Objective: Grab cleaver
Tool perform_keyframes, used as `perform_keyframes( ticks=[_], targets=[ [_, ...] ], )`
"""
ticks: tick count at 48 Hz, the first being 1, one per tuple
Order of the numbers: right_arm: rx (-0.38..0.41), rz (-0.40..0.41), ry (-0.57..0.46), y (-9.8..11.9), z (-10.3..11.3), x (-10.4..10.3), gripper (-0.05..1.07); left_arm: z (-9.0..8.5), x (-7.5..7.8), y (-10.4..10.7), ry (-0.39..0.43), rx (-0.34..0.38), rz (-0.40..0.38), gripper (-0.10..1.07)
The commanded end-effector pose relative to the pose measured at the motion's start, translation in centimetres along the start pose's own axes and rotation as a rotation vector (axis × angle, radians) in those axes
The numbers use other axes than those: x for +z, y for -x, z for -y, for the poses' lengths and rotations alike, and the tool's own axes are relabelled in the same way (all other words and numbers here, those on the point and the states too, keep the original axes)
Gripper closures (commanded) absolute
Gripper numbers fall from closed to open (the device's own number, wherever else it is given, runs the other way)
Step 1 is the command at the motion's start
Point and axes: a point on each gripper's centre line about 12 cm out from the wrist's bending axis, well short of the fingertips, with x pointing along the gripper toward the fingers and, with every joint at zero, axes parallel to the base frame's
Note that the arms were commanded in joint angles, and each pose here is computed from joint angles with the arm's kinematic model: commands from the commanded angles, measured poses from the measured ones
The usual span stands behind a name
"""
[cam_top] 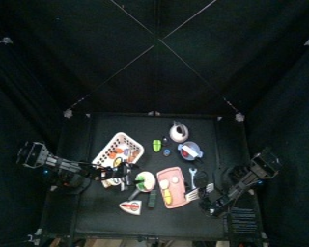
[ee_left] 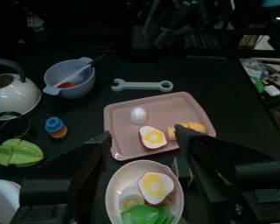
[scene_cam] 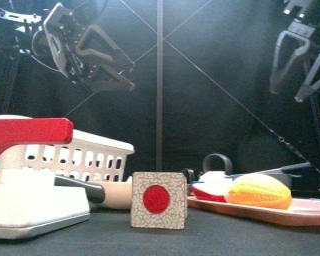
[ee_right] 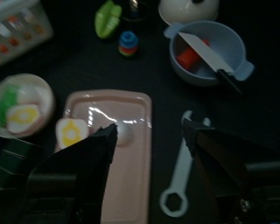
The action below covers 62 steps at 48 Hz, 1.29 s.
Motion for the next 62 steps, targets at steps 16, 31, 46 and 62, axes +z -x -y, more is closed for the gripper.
perform_keyframes(
  ticks=[16,31,46,62],
  targets=[
    [-0.086,-0.118,0.219,-5.8,4.2,3.5,0.11,-0.1,0.3,0.0,0.002,0.007,0.013,0.04],
    [-0.097,-0.254,0.301,-9.1,5.6,3.6,0.11,-0.2,0.2,0.0,0.002,0.008,0.011,0.04],
    [-0.143,-0.290,0.318,-11.0,6.5,3.2,0.11,-0.2,0.2,0.0,0.004,0.009,0.006,0.04],
    [-0.191,-0.307,0.327,-12.1,7.4,2.7,0.11,-0.2,0.1,0.0,0.002,0.007,0.006,0.04]
  ],
)
